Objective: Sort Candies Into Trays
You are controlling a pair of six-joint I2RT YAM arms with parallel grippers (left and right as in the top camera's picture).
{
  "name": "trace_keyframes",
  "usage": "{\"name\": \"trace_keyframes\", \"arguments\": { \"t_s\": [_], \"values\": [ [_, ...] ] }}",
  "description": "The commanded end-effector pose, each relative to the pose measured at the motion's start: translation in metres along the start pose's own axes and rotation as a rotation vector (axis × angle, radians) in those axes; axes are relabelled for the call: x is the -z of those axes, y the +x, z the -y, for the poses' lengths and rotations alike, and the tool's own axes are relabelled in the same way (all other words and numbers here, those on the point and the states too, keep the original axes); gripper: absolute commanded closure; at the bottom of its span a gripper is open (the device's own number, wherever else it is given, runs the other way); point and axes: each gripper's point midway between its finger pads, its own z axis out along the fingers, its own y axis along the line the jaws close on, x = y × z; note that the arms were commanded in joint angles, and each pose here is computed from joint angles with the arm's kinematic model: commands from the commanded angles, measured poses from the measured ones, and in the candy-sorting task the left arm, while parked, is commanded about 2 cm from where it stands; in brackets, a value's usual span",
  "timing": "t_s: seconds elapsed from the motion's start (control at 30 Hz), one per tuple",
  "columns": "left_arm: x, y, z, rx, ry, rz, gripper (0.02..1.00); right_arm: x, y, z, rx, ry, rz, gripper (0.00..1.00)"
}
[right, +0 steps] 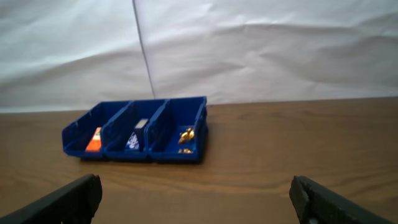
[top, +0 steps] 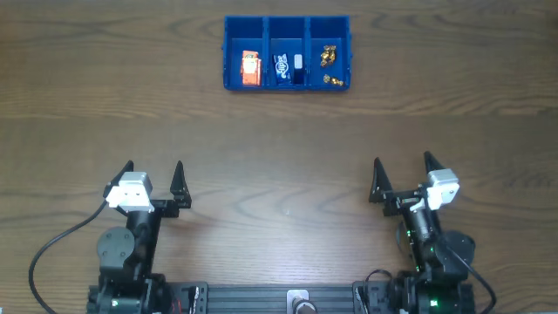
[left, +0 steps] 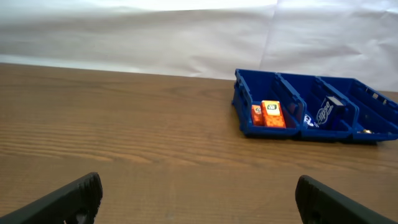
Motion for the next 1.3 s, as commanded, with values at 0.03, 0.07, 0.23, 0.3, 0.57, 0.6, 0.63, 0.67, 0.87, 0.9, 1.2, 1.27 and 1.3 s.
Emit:
{"name": "trace_keyframes", "arguments": {
  "t_s": [0.03, 0.07, 0.23, 0.3, 0.57, 0.6, 0.63, 0.67, 0.87, 0.9, 1.2, 1.27, 1.3],
  "values": [
    [-0.0008, 0.0165, -0.0043, -0.007, -0.017, -0.051, 0.020, -0.0012, 0.0230, -0.0001, -0.002, -0.015, -0.048, 0.001],
    [-0.0008, 0.0165, -0.0043, -0.007, -0.017, -0.051, 0.020, -0.0012, 0.0232, 0.0000, -0.002, -0.015, -0.049, 0.003],
    [-0.0008, 0.0165, -0.0043, -0.007, -0.017, -0.051, 0.020, -0.0012, 0.0228, -0.0001, -0.001, -0.015, -0.048, 0.001],
    [-0.0008, 0.0165, -0.0043, -0.007, -0.017, -0.051, 0.020, -0.0012, 0.0227, -0.0001, -0.001, -0.015, -0.048, 0.001],
    [-0.0008, 0.0165, -0.0043, -0.007, -0.017, -0.051, 0.023, -0.0012, 0.0229, -0.0001, -0.002, -0.015, -0.048, 0.001],
    [-0.0008, 0.0165, -0.0043, -0.007, -0.017, -0.051, 0.020, -0.0012, 0.0227, -0.0001, -0.001, -0.015, -0.048, 0.003],
    [-0.0008, 0.0165, -0.0044, -0.007, -0.018, -0.051, 0.020, -0.0012, 0.0227, -0.0001, -0.001, -0.015, -0.048, 0.001],
    [-0.0008, 0.0165, -0.0044, -0.007, -0.018, -0.051, 0.020, -0.0012, 0.0227, -0.0001, -0.001, -0.015, -0.048, 0.003],
    [-0.0008, 0.0165, -0.0044, -0.007, -0.018, -0.051, 0.023, -0.0012, 0.0227, -0.0001, -0.001, -0.015, -0.048, 0.001],
    [-0.0008, 0.0165, -0.0044, -0.007, -0.018, -0.051, 0.020, -0.0012, 0.0227, -0.0001, -0.001, -0.015, -0.048, 0.001],
    [-0.0008, 0.0165, -0.0043, -0.007, -0.017, -0.051, 0.023, -0.0012, 0.0227, -0.0001, -0.001, -0.015, -0.048, 0.001],
    [-0.0008, 0.0165, -0.0044, -0.007, -0.018, -0.051, 0.020, -0.0012, 0.0229, -0.0001, -0.001, -0.015, -0.048, 0.001],
    [-0.0008, 0.0165, -0.0044, -0.007, -0.018, -0.051, 0.020, -0.0012, 0.0227, -0.0001, -0.001, -0.015, -0.048, 0.001]
  ]
}}
